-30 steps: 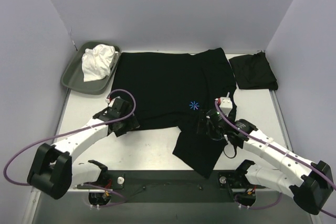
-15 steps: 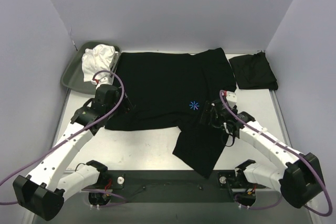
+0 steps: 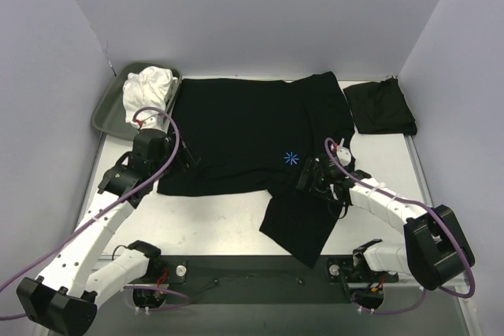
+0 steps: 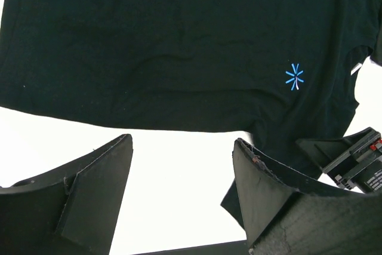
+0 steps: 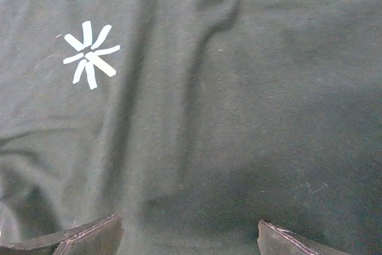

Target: Fold and stack the t-shirts

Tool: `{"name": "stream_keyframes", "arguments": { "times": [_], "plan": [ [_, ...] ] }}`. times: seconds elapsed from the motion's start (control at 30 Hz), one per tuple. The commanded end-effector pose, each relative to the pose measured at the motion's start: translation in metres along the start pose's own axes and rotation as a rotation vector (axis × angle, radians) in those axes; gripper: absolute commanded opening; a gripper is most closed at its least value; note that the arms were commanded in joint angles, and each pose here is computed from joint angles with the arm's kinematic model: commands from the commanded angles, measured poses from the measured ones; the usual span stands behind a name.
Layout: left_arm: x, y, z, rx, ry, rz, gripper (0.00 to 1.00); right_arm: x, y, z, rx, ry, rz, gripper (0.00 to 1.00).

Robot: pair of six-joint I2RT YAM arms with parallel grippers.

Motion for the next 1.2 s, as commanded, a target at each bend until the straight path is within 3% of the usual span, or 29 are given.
{"name": "stream_keyframes", "arguments": {
  "times": [0.0,0.17,0.43,0.57,0.8,0.97,1.17],
  "plan": [
    [-0.002,0.0,-0.009,-0.016,0.004,0.055,0.78,-0.041,-0.005,0.009,0.011,0.019,0.213,1.0],
    [0.007,0.008,-0.006,0.014,-0.005,0.062,0.78,-0.056,-0.011,0.012,0.034,0.038,0.264,1.0],
    [0.026,0.017,0.009,0.059,0.009,0.023,0.78,-0.045,-0.037,-0.009,-0.052,0.004,0.217,1.0],
    [0.036,0.027,0.025,0.1,0.011,0.009,0.98,-0.013,-0.077,-0.034,-0.173,-0.091,0.097,1.0],
    [0.072,0.06,0.063,0.186,-0.158,-0.086,0.96,0.031,-0.113,-0.02,-0.202,-0.214,-0.082,1.0],
    [0.094,0.068,0.057,0.17,-0.232,-0.172,0.92,0.034,-0.114,-0.006,-0.204,-0.273,-0.115,1.0],
    [0.111,0.05,0.034,0.088,-0.248,-0.264,0.88,0.029,-0.106,0.006,-0.187,-0.279,-0.149,1.0]
  ]
}}
Point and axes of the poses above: each gripper's point midway between its finger pads, its own y axis out along the fingers, its own x axis along the line the jaws close on, z = x × y, the point moved 3 cm from there along -y, back along the fingers, and after that the axes turned 2 degrees about y, right-handed, at the moved point
